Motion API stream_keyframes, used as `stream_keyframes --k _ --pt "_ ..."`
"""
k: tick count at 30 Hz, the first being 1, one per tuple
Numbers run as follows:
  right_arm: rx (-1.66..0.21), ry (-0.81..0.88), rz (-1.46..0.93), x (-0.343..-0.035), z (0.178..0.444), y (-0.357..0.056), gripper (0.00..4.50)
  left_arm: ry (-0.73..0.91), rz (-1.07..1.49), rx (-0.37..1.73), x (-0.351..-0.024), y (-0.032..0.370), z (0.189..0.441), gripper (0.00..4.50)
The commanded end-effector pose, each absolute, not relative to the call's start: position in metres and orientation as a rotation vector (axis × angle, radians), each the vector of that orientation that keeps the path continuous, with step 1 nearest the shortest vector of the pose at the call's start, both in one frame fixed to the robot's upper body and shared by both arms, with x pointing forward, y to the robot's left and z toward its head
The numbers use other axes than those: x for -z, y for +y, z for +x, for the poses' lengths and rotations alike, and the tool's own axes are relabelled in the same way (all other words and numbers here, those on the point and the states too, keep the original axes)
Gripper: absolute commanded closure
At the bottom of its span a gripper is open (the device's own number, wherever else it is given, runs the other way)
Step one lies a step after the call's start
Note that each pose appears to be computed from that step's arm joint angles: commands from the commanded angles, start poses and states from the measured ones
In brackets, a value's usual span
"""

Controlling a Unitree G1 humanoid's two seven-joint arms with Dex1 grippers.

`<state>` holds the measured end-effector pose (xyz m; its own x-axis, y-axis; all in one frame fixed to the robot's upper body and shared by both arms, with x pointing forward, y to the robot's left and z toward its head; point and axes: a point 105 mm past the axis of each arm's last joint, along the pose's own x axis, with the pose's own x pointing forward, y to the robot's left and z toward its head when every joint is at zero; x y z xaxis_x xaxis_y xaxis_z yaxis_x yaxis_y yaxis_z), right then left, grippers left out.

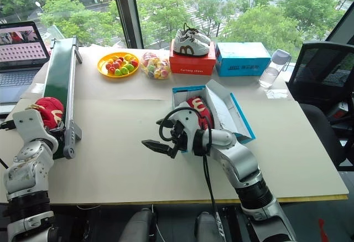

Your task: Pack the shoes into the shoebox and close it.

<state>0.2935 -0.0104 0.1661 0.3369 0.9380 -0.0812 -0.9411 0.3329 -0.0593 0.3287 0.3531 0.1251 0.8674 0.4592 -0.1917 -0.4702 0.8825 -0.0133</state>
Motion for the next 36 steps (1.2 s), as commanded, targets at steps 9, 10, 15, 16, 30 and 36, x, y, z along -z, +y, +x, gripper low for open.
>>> stream_keyframes --k 9,10,15,16,30,36 --pt "-1.013 -0.055 0.298 -0.227 0.334 -0.028 0.0 -0.284 -0.187 0.208 -0.225 0.205 0.345 1.86" --pt "-0.961 -0.036 0.447 -0.235 0.344 -0.033 0.0 -0.27 -0.205 0.286 -0.222 0.187 0.343 1.86" --pt "-0.918 0.129 0.81 -0.241 0.354 -0.03 0.0 -0.219 -0.265 0.551 -0.216 0.125 0.326 1.86" --pt "-0.929 0.143 0.833 -0.243 0.352 -0.028 0.0 -0.215 -0.271 0.561 -0.216 0.122 0.325 1.86" --pt "-0.942 0.242 0.951 -0.252 0.339 -0.013 0.0 -0.184 -0.278 0.746 -0.213 0.078 0.318 1.86" --pt "-0.896 0.239 0.952 -0.249 0.343 -0.02 0.68 -0.174 -0.253 0.722 -0.209 0.081 0.322 1.9"
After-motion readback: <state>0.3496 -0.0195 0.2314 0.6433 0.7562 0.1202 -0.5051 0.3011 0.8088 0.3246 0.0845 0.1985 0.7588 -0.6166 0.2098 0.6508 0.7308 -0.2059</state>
